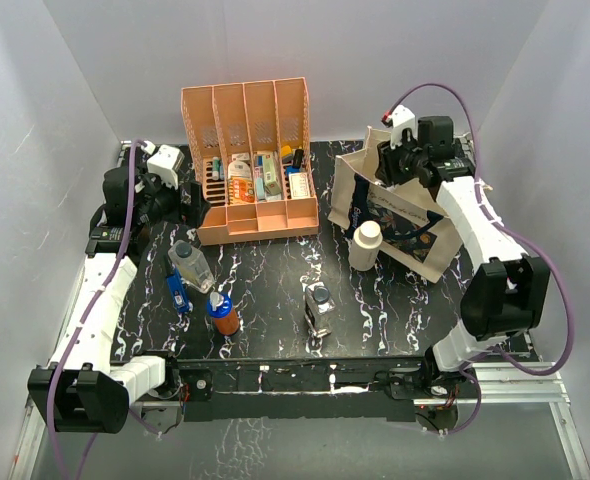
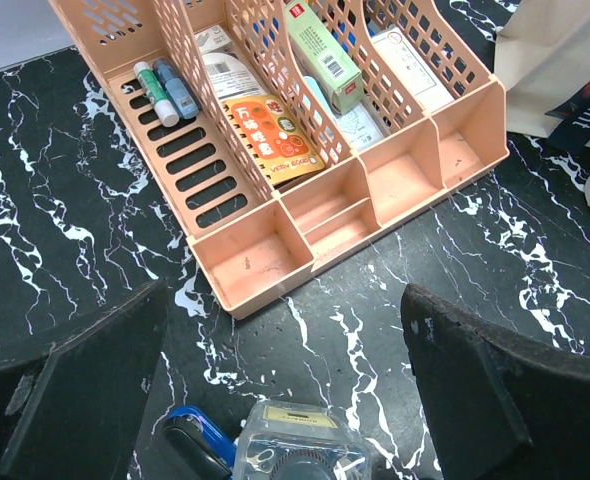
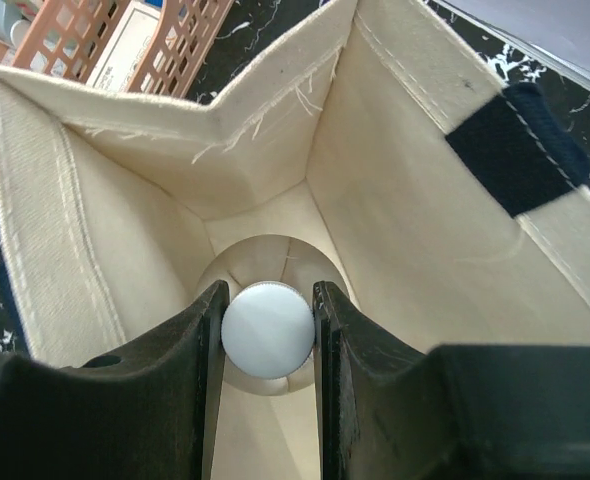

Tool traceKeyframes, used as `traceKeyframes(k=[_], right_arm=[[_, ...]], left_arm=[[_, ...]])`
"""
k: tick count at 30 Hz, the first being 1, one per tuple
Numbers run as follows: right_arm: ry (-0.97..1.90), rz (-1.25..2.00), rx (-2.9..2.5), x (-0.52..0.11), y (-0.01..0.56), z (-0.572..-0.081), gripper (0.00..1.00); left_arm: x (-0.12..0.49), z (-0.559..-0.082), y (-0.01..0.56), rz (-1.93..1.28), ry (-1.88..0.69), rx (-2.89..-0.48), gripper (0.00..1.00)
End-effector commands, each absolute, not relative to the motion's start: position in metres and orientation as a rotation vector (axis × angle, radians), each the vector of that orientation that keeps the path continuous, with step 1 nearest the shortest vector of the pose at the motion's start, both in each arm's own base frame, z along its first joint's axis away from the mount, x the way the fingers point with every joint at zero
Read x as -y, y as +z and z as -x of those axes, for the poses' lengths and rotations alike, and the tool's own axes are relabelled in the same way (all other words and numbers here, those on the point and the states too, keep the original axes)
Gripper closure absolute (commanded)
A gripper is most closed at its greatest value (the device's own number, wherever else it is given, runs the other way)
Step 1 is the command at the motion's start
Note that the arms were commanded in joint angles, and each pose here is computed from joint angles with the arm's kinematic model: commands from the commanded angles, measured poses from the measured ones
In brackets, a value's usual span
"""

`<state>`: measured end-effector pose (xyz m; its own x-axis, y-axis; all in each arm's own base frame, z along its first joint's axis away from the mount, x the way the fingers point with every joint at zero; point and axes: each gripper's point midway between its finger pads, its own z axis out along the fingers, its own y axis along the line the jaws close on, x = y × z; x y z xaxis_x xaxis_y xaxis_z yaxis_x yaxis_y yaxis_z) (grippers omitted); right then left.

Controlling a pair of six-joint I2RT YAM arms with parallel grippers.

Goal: Place the personal care products into the canvas bag
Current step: Place the care product in the canvas bag.

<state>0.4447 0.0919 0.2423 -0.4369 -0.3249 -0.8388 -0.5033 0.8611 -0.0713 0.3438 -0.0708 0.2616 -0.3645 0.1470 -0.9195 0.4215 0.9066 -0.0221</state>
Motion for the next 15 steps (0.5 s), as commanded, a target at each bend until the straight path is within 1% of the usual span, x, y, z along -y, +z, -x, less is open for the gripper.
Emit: traceKeyframes(k=[1,9,15], right_arm=[[0.258,0.557,-1.651,-0.112,0.334,-0.488,0.92],[0.302,0.547,-1.643,-0.120,0.315,-0.515,0.92],[0.313,0.542,-1.699,-0.120,0.277,-0.520,0.92]], left_arm=[[0.078,-0.339,0.271,-0.433,-0.338,-1.903,0.03],[0.079,-0.340,0.272,-0.433,-0.349,-1.903,0.03],[0.080,-0.338,0.272,-0.435,-0.354,-1.899,0.03]])
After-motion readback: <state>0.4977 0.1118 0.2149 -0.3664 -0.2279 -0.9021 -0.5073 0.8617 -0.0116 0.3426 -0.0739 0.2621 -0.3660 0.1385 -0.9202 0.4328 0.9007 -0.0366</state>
